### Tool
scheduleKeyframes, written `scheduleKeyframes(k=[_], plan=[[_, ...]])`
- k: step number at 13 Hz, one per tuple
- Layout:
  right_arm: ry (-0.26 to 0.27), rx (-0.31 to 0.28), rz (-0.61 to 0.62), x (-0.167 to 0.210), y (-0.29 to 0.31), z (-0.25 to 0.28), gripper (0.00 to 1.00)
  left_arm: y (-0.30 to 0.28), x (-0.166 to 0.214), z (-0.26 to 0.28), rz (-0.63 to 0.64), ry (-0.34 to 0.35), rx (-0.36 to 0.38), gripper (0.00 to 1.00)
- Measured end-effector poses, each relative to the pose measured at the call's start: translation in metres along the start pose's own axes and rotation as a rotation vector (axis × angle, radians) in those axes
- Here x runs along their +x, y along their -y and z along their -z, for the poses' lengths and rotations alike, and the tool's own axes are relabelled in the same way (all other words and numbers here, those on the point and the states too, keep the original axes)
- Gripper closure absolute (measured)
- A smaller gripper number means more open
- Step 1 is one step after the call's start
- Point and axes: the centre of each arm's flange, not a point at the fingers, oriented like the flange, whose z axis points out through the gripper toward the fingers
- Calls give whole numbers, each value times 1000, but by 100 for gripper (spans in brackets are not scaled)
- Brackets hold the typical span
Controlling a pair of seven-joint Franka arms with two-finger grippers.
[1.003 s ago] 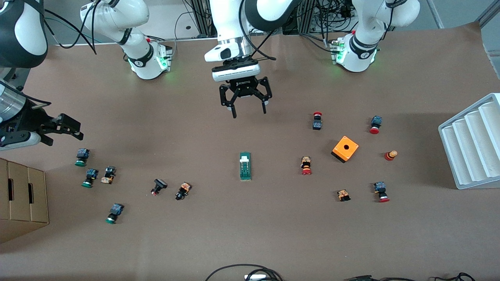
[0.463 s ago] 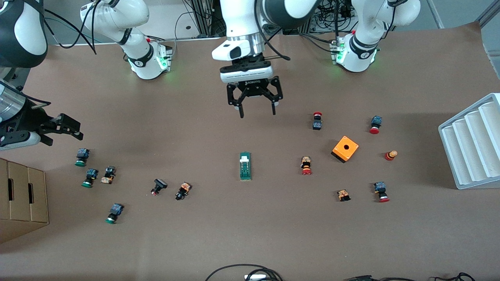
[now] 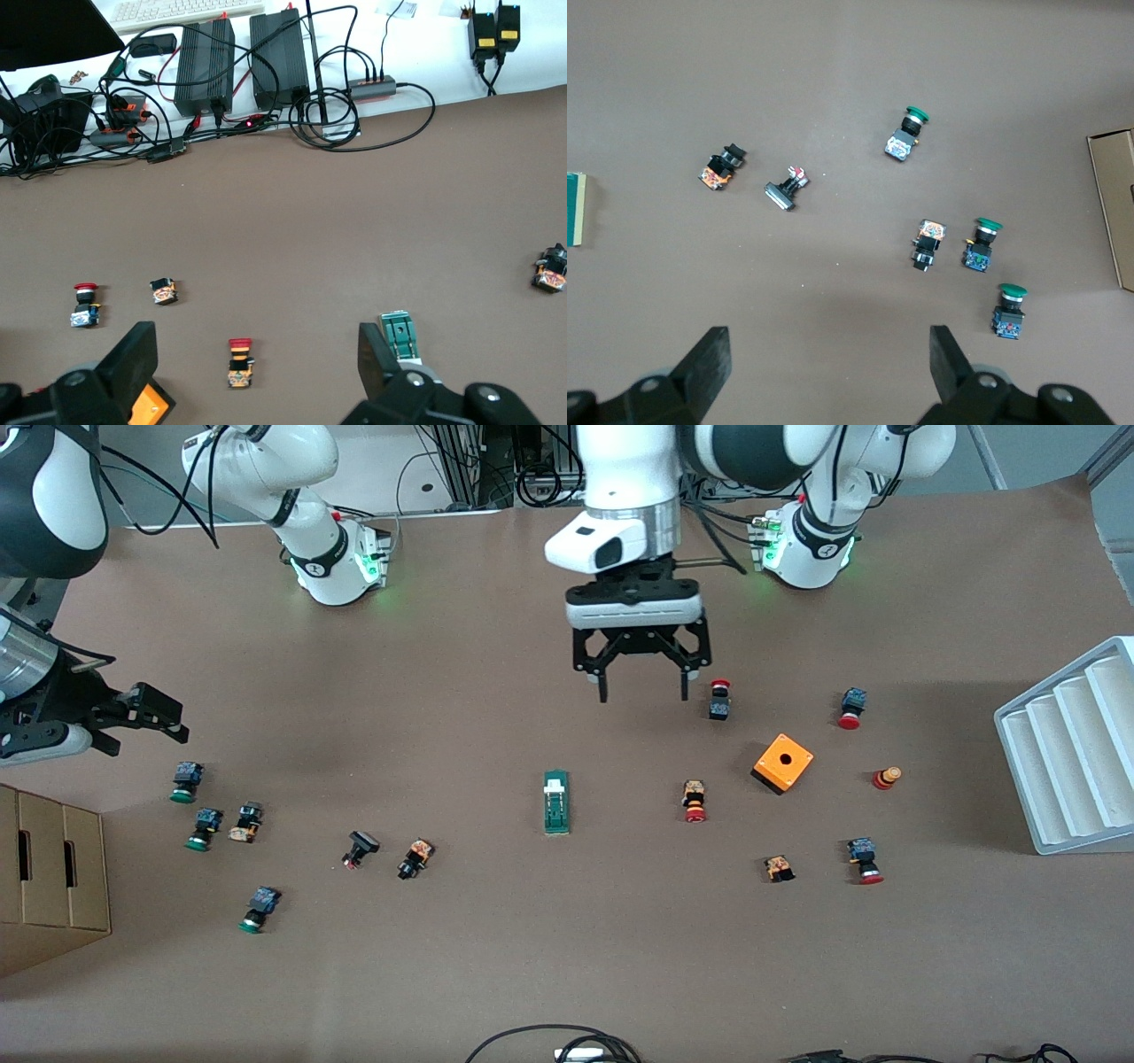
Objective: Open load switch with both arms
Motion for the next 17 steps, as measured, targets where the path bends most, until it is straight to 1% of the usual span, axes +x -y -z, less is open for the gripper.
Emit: scheduleKeyframes(k=[3,6,9,13,17], plan=[[0,0,0,0,0,0,0,24,12,-5,-15,51,-36,0],[0,0,0,0,0,0,0,49,24,-11,17,91,-63,0],[0,0,1,0,0,0,0,87,40,-14,45,127,-91,0],[1,0,2,0,1,0,0,135,50,-21,117,193,-82,0],[1,0,3,0,1,0,0,171,60,-33,145,226,-109,0]])
